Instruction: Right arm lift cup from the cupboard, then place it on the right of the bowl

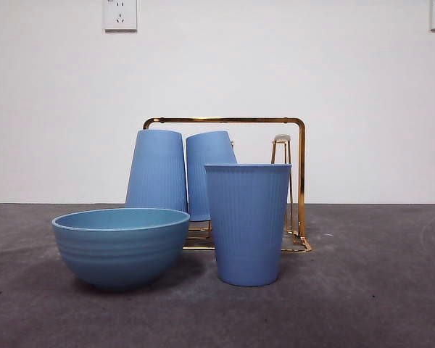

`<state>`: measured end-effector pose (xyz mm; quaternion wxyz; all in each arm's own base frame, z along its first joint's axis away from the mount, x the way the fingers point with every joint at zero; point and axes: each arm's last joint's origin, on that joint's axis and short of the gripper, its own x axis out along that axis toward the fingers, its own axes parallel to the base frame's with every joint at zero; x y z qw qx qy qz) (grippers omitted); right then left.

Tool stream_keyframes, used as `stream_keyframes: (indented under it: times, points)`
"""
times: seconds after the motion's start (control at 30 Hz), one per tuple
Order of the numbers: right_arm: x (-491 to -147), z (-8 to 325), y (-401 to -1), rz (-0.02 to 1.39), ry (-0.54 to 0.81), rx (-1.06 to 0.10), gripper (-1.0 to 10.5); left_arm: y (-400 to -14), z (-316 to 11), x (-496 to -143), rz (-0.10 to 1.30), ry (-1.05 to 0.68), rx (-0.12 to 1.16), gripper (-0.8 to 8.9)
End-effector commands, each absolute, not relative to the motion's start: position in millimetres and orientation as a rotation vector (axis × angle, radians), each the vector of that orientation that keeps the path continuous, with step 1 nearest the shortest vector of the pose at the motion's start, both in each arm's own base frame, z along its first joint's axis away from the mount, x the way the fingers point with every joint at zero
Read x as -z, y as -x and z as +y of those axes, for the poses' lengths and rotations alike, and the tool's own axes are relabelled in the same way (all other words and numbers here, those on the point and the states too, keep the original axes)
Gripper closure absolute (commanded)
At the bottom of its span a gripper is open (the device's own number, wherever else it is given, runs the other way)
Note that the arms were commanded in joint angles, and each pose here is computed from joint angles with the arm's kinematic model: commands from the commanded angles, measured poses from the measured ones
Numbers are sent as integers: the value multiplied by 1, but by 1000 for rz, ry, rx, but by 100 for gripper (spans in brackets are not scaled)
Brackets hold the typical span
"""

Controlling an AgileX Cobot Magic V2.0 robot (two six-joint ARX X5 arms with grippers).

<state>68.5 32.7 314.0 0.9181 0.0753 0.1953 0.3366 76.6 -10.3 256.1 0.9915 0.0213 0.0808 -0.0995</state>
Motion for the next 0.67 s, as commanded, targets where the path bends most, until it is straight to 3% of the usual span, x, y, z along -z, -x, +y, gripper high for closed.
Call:
stream_keyframes:
  times: [0.03, 0.2, 0.47, 0.67]
  points:
    - [-319, 33, -68, 379, -143, -703, 929, -79, -6, -229, 153, -69, 141, 806]
    - [-319, 33, -68, 379, -143, -702, 929, -84, -1, -189, 148, -62, 84, 806]
    - [-319, 33, -68, 379, -143, -702, 929, -96, 0, -162, 83, -39, 73, 806]
    - [-319, 33, -68, 379, -143, -703, 929, -96, 0, -150, 173, -24, 52, 806]
